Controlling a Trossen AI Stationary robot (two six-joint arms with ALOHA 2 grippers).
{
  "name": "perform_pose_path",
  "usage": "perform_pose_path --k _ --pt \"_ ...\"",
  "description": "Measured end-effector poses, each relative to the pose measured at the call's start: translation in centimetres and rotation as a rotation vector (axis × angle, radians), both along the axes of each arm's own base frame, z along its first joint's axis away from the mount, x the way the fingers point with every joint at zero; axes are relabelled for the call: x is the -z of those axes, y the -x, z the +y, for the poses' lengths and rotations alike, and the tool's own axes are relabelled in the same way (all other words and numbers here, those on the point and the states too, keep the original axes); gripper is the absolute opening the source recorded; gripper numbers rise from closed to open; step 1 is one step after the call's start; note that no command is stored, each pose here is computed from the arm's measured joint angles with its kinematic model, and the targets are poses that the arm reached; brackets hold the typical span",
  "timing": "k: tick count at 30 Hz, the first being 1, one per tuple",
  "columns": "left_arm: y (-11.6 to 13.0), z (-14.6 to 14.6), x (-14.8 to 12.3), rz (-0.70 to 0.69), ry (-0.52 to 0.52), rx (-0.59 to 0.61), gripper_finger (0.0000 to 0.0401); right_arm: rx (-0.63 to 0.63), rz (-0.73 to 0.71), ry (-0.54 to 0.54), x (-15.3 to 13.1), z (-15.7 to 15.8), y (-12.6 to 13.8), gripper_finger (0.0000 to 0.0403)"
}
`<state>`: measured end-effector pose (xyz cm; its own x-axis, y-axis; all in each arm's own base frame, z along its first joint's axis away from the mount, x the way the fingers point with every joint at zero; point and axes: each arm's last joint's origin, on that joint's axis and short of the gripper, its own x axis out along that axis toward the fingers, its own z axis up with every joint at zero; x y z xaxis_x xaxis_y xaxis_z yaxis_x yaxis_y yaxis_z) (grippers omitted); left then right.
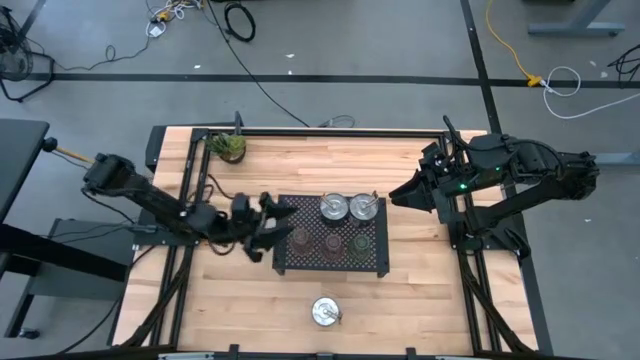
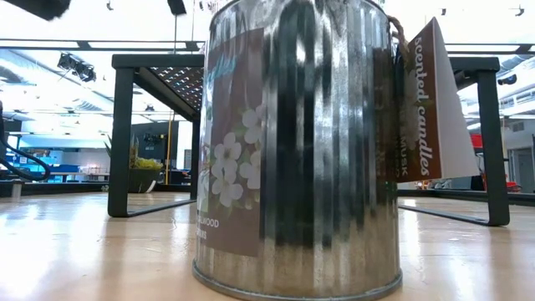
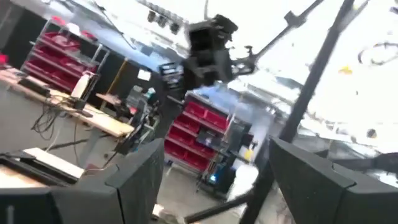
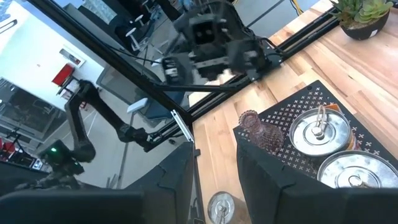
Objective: Pick & Place candle stick holders
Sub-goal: Put the silver scented candle on the shelf aligned with the silver scented candles
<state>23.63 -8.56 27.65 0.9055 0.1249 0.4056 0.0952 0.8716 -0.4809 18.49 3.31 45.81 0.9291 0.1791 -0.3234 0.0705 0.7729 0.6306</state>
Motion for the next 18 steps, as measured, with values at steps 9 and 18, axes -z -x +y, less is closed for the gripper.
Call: perform_pose_path --k 9,18 --pt "2.4 -5.7 -6.2 0.510 -0.130 0.044 0.0282 0.001 -0.006 -0.005 -0.1 0.0 0.0 0.0123" --pt "2.1 -9.2 -12.9 0.677 -0.089 0.218 0.0282 0.009 -0.011 -0.005 -0.1 0.0 -0.1 0.0123"
